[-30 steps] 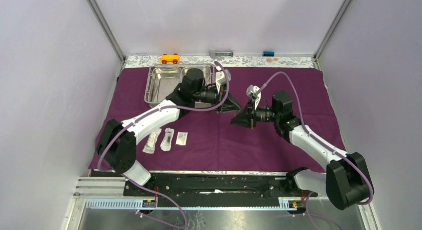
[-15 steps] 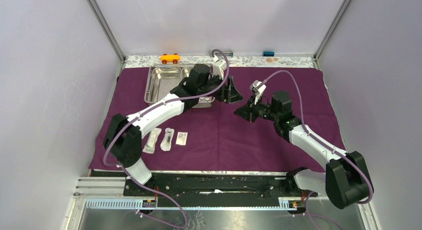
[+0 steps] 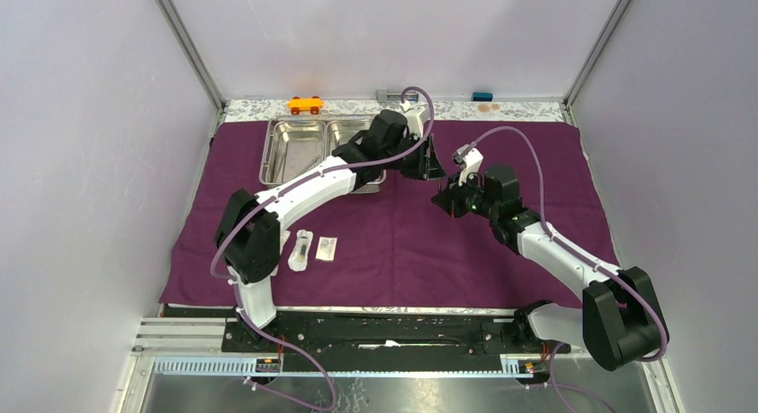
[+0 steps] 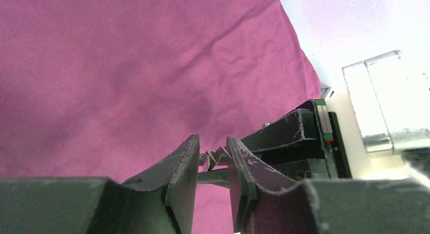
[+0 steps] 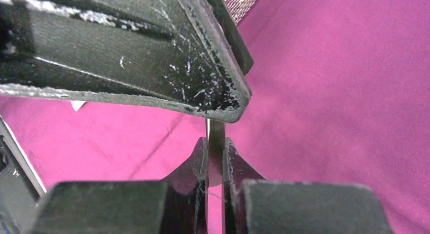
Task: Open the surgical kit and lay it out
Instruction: Place the medical item in the surgical kit.
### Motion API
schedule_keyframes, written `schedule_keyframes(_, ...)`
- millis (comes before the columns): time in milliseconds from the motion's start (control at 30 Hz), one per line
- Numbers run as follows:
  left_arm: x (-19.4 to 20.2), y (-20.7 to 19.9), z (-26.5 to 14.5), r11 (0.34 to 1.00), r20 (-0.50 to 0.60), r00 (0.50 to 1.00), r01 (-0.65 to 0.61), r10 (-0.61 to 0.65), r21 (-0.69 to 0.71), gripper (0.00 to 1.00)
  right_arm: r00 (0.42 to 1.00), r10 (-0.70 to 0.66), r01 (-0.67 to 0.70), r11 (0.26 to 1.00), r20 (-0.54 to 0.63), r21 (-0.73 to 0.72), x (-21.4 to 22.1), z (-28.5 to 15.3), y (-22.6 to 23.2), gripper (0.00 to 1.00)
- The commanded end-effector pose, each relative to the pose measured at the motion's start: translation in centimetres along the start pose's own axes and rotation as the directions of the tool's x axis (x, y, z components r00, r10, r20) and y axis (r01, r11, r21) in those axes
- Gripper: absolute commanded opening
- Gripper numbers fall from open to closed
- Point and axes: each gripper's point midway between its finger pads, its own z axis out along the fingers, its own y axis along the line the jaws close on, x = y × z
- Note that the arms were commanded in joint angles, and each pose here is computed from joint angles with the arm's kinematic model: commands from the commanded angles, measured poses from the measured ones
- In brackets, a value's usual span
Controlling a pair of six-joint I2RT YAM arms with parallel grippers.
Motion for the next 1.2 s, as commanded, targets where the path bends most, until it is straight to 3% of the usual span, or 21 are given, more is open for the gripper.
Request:
schedule_keyframes(0,-1.4,-0.5,0.1,1.000,0.029,1.000,-0.001,0.002,-0.025,0.29,0.997,-0.045,0.043,0.998,0.061,0.042,-2.9,0.2,-0.6,0.00)
schedule_keyframes(333,-0.8,-0.4,0.5,1.000,0.008,1.000,-0.006,0.007,-0.030,0.14,0.996,-0.061,0.060,0.998,0.060,0.028,-2.8,0.2,-0.4,0.00)
schedule_keyframes(400,-0.7,-0.3,0.4,0.999,0.009,1.000,-0.015,0.016,-0.035,0.06,0.995,-0.075,0.075,0.997,0.067,0.008,-2.9,0.1,0.0,0.00)
schedule_keyframes(500,-0.7,-0.1,-0.1,0.998,0.017,0.999,-0.032,0.033,-0.047,0.00,0.989,-0.128,0.130,0.991,0.079,-0.026,-3.2,-0.2,0.6,0.23)
schedule_keyframes(567,-0.2,0.2,-0.7,0.997,0.013,0.999,-0.044,0.044,-0.060,0.00,0.983,-0.162,0.166,0.985,0.084,-0.042,-3.3,-0.4,0.9,0.49)
schedule_keyframes(700,2.0,2.0,-2.2,0.988,-0.044,0.995,-0.091,0.086,-0.125,0.00,0.969,-0.224,0.231,0.971,0.105,-0.063,-3.6,-1.2,1.5,0.72)
schedule_keyframes(867,8.0,5.7,-4.4,0.977,-0.280,0.960,-0.067,0.007,-0.204,0.00,0.958,-0.262,0.267,0.963,0.114,-0.035,-4.0,-1.9,0.8,0.77)
schedule_keyframes(1033,10.2,8.9,-7.6,0.964,-0.390,0.918,-0.037,-0.071,-0.263,0.00,0.962,-0.257,0.257,0.966,0.095,0.015,-3.6,-2.2,-1.5,0.77)
schedule_keyframes(1167,12.0,11.7,-9.0,0.949,-0.421,0.884,0.071,-0.202,-0.307,0.00,0.966,-0.244,0.241,0.969,0.082,0.048,-3.4,-2.5,-3.0,0.77)
